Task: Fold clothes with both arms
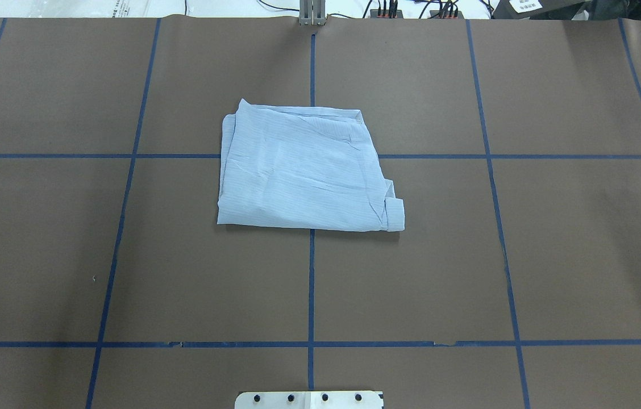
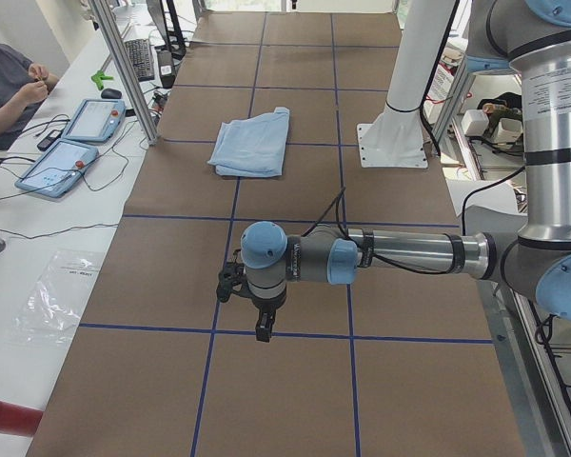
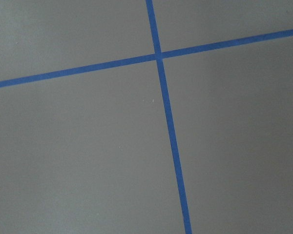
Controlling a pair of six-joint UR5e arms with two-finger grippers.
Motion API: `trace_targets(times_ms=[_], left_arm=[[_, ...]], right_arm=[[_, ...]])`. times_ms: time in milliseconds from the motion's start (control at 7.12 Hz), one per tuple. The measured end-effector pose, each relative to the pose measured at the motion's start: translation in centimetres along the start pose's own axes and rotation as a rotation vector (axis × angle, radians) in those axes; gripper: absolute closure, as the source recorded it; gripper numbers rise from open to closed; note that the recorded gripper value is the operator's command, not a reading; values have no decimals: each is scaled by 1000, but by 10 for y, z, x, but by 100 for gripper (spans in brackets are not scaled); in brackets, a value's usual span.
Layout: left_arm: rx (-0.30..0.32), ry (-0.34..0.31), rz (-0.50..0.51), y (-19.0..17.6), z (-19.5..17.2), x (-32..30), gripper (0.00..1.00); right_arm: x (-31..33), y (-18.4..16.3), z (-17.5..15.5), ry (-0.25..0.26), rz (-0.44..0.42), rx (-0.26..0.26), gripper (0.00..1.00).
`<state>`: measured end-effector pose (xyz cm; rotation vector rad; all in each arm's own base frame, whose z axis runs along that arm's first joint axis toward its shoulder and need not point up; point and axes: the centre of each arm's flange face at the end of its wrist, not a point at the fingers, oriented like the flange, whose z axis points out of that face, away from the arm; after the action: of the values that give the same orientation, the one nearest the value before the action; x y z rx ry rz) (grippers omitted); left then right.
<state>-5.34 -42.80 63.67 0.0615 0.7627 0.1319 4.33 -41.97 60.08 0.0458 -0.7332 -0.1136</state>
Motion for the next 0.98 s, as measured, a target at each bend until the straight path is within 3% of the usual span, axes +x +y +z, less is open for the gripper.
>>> trace_targets(times_ms=[982], left_arm=[[28, -7, 40, -2, -18, 18, 0]], right_arm=[[0, 0, 0, 2, -3, 0, 0]])
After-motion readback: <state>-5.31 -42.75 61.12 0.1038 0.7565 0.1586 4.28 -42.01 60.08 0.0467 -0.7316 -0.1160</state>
